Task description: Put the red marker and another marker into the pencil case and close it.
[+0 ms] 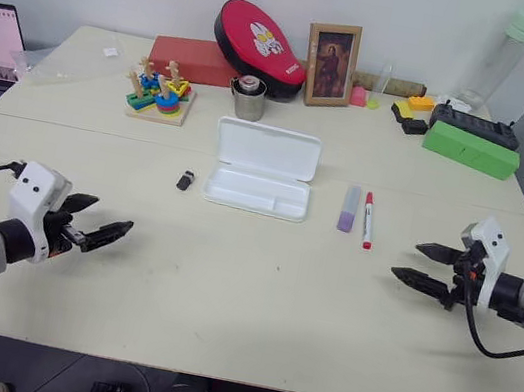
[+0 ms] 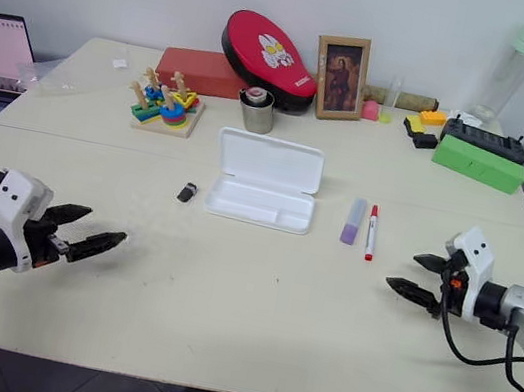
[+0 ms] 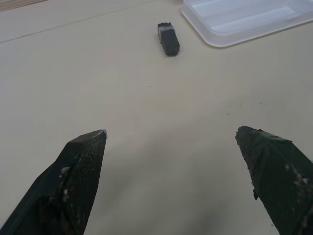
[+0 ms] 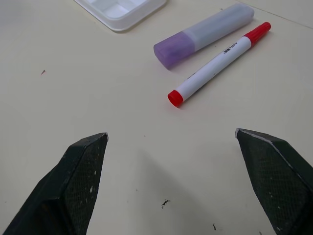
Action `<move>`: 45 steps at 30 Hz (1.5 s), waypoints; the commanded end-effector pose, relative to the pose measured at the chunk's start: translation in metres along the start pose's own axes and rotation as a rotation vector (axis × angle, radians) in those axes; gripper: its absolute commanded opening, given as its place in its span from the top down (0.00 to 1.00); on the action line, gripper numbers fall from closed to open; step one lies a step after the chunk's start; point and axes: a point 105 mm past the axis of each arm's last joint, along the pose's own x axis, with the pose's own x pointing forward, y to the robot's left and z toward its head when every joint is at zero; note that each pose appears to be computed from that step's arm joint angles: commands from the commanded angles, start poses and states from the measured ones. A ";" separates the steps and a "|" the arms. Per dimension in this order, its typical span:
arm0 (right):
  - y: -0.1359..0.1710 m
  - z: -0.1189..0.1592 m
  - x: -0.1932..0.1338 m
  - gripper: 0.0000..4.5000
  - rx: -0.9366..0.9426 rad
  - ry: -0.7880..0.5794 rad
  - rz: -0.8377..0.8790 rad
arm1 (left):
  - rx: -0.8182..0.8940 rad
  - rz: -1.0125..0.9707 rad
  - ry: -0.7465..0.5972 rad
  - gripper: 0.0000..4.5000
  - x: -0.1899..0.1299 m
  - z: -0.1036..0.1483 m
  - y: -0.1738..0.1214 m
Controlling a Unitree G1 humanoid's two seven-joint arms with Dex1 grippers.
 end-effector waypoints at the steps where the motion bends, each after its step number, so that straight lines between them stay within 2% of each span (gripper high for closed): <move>1: -0.002 0.008 -0.006 0.02 -0.028 -0.010 -0.004 | 0.027 -0.007 -0.022 0.00 -0.007 0.012 0.001; 11: -0.002 0.006 -0.004 0.02 -0.019 0.003 0.001 | 0.028 -0.009 0.026 0.00 -0.005 0.004 0.000; 23: 0.001 0.009 0.001 0.02 -0.015 -0.019 0.019 | 0.029 -0.008 -0.010 0.00 -0.001 0.014 0.003; 27: -0.001 0.007 -0.001 0.02 -0.008 -0.012 0.016 | 0.027 -0.010 0.016 0.00 -0.003 0.006 0.002; 32: 0.005 0.014 0.006 0.02 -0.028 -0.014 0.062 | 0.016 -0.035 -0.006 0.00 -0.003 0.008 -0.005; 34: 0.006 0.026 0.010 0.02 -0.059 -0.053 0.067 | 0.018 -0.053 -0.022 0.00 -0.003 0.009 -0.009; 37: 0.024 0.062 0.022 0.02 -0.102 -0.161 0.155 | 0.060 -0.067 -0.106 0.00 0.006 0.025 -0.015; 40: 0.044 0.086 0.057 0.02 -0.185 -0.188 0.245 | 0.092 -0.184 -0.162 0.00 0.021 0.041 -0.040; 45: 0.061 0.101 0.116 0.02 -0.269 -0.164 0.292 | 0.167 -0.385 -0.211 0.00 0.043 0.056 -0.084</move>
